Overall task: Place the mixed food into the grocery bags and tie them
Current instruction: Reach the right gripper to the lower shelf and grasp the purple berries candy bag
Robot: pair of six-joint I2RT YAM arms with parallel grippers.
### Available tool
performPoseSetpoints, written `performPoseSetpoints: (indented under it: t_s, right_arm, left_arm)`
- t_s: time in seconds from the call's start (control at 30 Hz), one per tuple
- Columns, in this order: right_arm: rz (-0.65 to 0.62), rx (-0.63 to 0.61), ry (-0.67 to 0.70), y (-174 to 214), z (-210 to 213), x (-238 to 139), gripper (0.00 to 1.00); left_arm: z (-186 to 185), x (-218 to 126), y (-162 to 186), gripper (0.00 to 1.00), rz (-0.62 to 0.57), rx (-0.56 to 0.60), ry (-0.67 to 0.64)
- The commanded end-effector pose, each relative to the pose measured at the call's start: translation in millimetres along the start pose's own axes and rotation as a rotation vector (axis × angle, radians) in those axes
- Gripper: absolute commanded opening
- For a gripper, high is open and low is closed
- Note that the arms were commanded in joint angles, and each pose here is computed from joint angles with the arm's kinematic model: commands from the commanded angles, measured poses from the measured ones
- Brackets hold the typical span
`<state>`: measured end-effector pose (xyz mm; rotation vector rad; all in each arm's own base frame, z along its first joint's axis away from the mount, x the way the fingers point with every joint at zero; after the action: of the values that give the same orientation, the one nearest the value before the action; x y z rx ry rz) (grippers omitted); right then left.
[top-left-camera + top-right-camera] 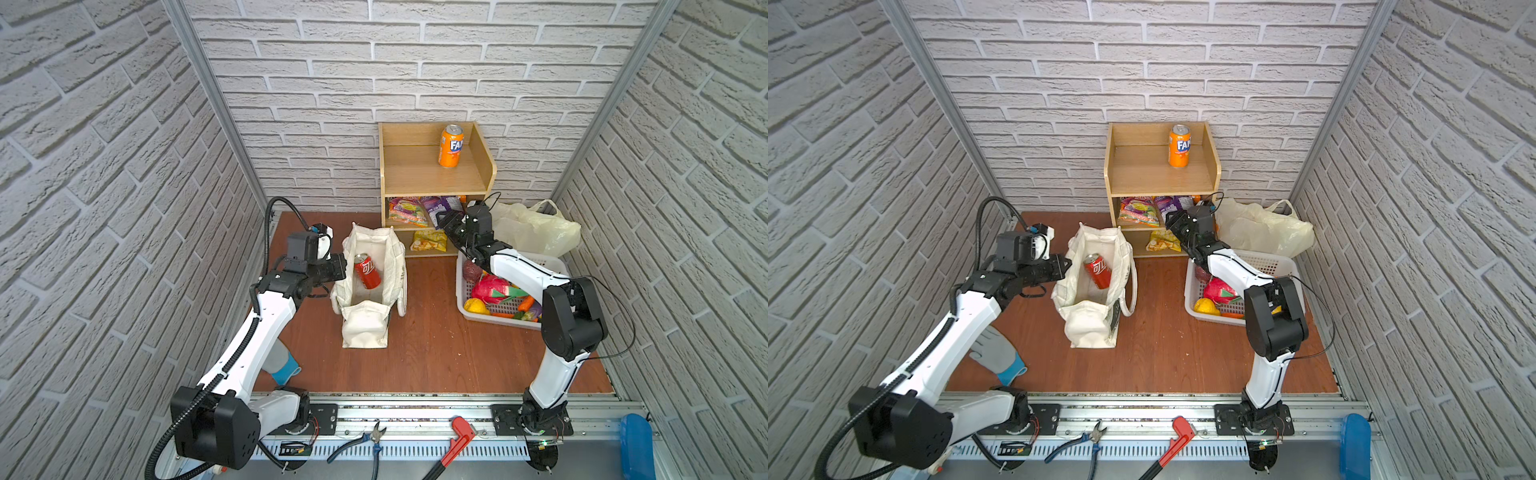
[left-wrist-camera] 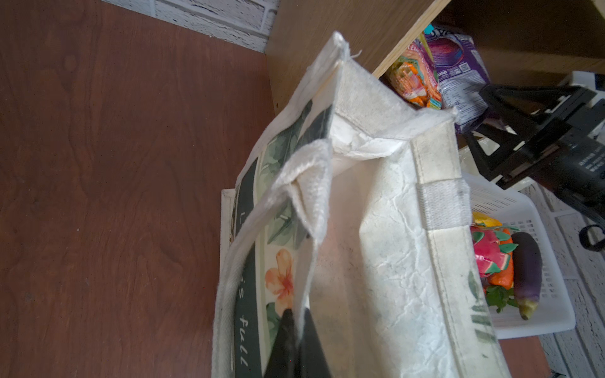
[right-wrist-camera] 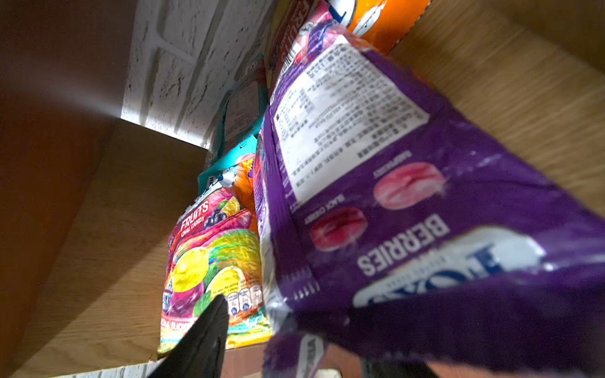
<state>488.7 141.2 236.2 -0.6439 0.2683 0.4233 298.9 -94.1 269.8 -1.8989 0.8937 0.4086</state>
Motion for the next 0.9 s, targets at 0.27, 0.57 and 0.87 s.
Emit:
performPoseSetpoints:
  t_s: [0.27, 0.57, 0.87]
  right_arm:
    - [-0.023, 0.014, -0.053, -10, 3, -3, 0.18]
    - [-0.037, 0.016, -0.122, -11, 13, -40, 0.06]
    - [0.010, -0.001, -0.163, -3, 22, -99, 0.06]
  left_arm:
    - [2, 1, 4, 0.00, 0.013, -0.010, 0.007]
    - [4, 0, 5, 0.00, 0.013, -0.009, -0.004]
    - [6, 1, 4, 0.00, 0.008, -0.006, -0.017]
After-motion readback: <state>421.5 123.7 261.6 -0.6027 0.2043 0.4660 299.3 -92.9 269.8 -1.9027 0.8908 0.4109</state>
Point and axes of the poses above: each gripper's point midway between its finger pads, its own x axis out along the fingers, its own z axis along the line the jaws close on, y = z × x, the point moved 6 cm from there along -x, back along the fingers, and after that the axes turned 5 degrees about -x, right-handed, at the moved point
